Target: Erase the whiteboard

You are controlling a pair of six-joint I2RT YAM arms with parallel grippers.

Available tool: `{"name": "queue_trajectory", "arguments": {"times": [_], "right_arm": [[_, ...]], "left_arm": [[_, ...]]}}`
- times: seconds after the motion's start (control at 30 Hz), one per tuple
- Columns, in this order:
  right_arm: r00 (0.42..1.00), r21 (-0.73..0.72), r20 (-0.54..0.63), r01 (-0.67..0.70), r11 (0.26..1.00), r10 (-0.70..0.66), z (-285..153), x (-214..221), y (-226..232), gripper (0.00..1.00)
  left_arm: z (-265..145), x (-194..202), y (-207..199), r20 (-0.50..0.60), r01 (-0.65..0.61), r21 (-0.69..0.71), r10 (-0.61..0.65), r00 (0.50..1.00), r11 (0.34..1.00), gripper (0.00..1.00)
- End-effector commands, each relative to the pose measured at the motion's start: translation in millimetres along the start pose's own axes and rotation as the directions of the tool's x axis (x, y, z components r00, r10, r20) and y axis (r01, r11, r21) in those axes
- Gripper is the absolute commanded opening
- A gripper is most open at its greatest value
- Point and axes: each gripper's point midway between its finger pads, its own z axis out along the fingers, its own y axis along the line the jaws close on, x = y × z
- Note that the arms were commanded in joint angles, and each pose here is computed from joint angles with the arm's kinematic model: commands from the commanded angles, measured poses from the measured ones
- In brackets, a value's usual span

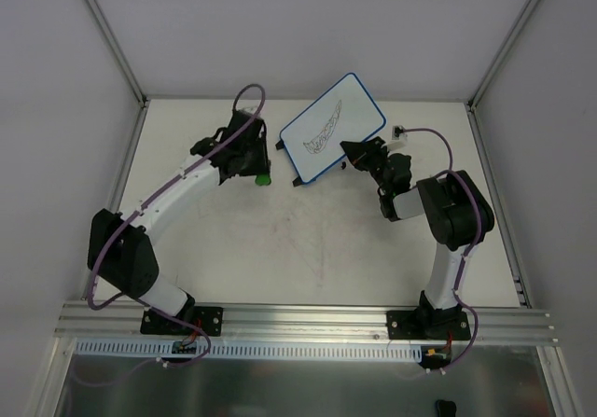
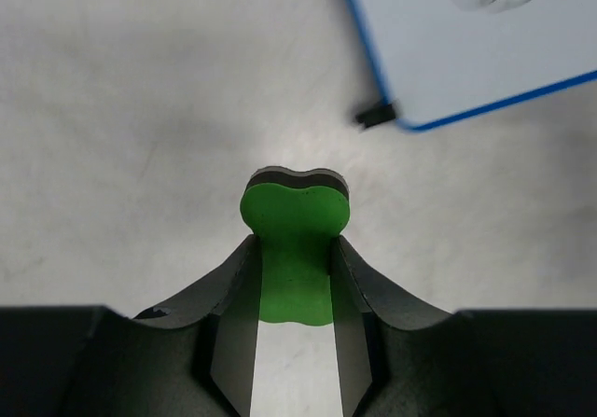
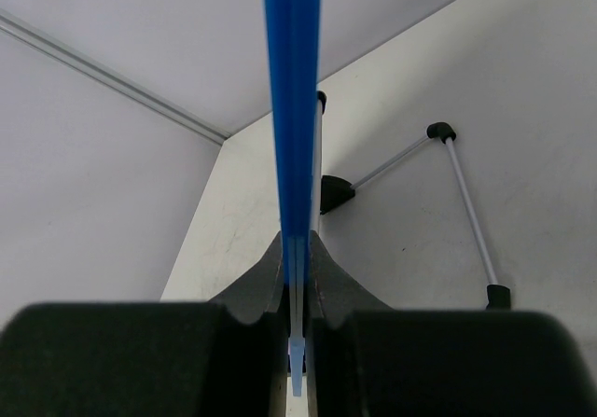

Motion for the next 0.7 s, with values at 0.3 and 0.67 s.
{"name": "queue_trajectory", "arguments": {"times": [0.3,0.67], "right_arm": [[0.993,-0.145,0.103,0.064,0.987,-0.049,8.5,-24.6,28.7,0.00],[0.996,-0.161,0.083,0.053,0.985,-0.041,10.6,-21.1,29.8,0.00]], "left_arm": [[46.1,-160.0,-133.3,0.114,-0.011,0.383,-0.036,0.993,0.924,0.00],[70.8,-231.4,-193.3,0.213,0.026,0.557,-0.173,0.961,0.830,0.00]]}}
